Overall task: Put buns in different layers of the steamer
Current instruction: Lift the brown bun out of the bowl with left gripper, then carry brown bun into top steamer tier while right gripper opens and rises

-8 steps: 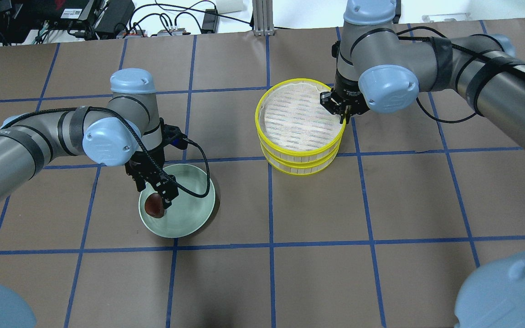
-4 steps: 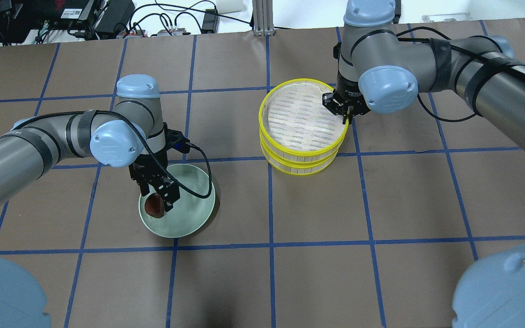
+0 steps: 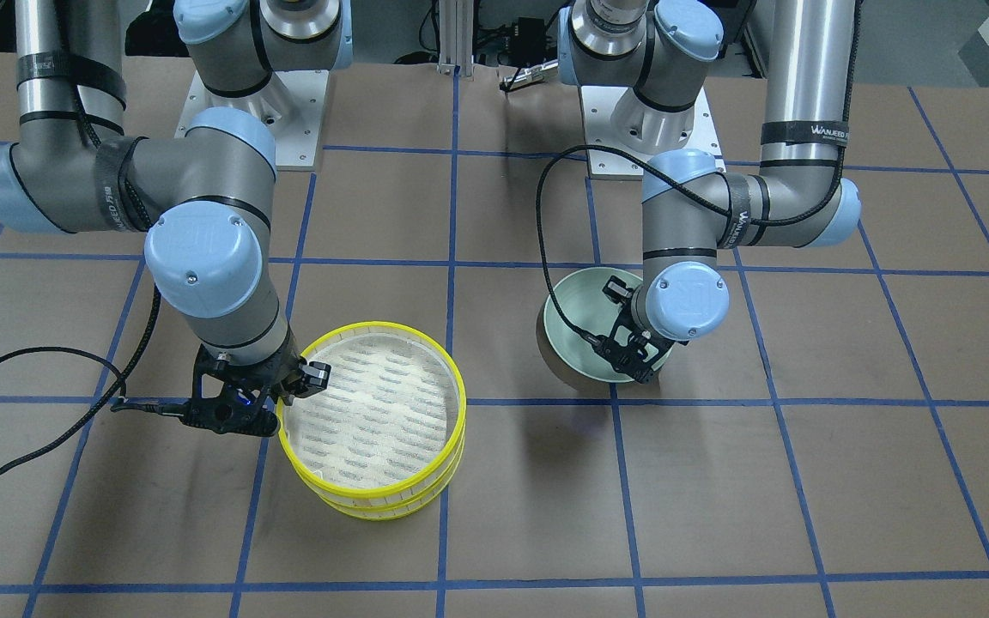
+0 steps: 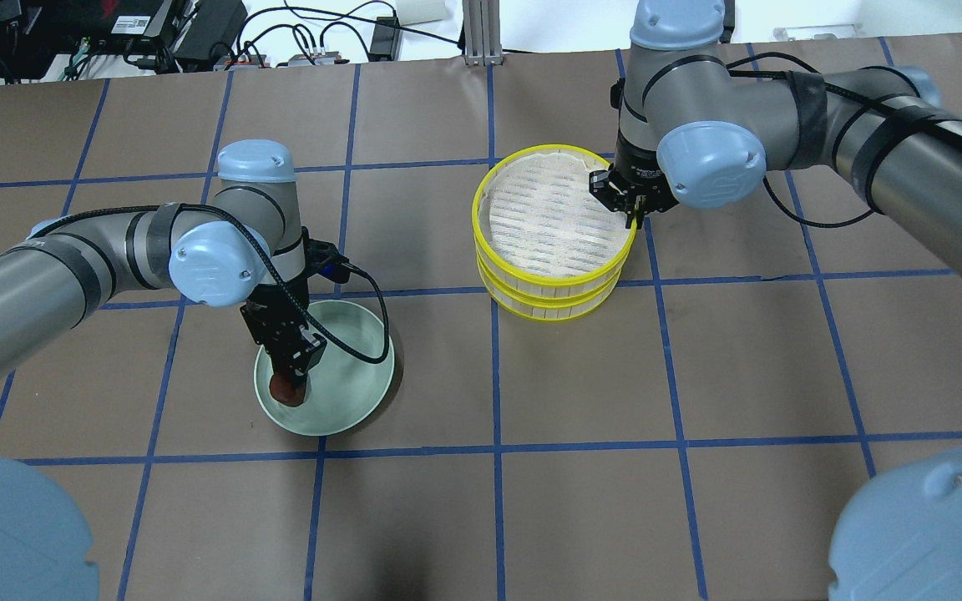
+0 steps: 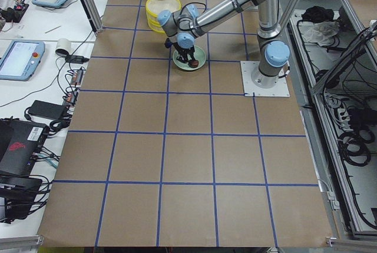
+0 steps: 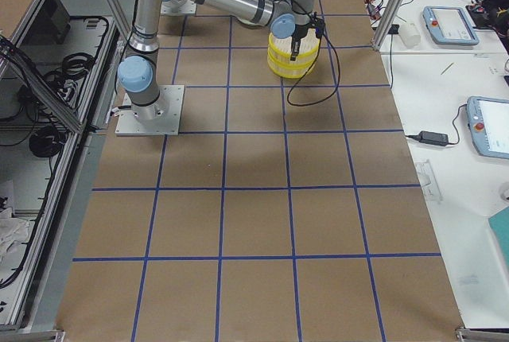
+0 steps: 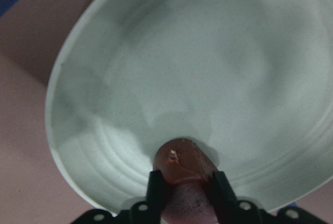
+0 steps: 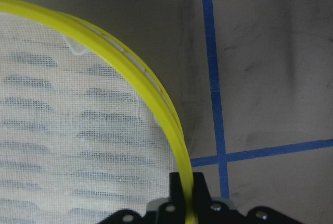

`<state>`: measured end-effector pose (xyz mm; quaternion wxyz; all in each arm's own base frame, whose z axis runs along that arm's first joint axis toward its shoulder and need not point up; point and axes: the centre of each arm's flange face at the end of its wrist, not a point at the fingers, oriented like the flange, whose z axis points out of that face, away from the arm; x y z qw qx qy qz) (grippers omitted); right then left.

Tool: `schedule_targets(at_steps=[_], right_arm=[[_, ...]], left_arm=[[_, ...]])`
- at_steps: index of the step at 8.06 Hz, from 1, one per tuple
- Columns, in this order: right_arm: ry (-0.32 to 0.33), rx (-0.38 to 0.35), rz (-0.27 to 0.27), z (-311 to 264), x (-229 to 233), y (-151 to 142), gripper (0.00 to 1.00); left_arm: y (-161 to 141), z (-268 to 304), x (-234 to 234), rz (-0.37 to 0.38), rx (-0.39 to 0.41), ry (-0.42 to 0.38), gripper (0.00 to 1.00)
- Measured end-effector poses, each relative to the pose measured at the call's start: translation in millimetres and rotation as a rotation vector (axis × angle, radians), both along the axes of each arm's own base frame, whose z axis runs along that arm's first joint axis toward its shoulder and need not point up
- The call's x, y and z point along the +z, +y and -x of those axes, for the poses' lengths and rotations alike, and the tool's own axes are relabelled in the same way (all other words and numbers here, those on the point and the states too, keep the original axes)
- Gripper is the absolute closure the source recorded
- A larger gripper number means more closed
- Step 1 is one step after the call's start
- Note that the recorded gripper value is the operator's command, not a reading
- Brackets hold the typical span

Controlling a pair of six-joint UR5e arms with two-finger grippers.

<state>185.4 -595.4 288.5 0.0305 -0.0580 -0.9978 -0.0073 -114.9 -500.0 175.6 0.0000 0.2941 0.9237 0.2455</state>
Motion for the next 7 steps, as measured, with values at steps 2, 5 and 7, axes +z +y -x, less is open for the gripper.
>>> schedule_targets(at_steps=[2,5,7], right_arm=[[-0.001,-0.002,0.0,-0.1,0.2,0.1,0.95],[-0.002,-0.003,-0.002,-0.1,-0.7,0.7,0.9],[-0.002,-0.003,-0.005,-0.8,-2.3,1.8,0.42]], left_arm=[[-2.3,0.1,1.8,0.006,0.002,0.001,1.0],[-23.0,9.6,37.8,0.1,0.049,0.019,1.0],[-41.1,34.5,81.8,0.198,0.082,0.059,1.0]])
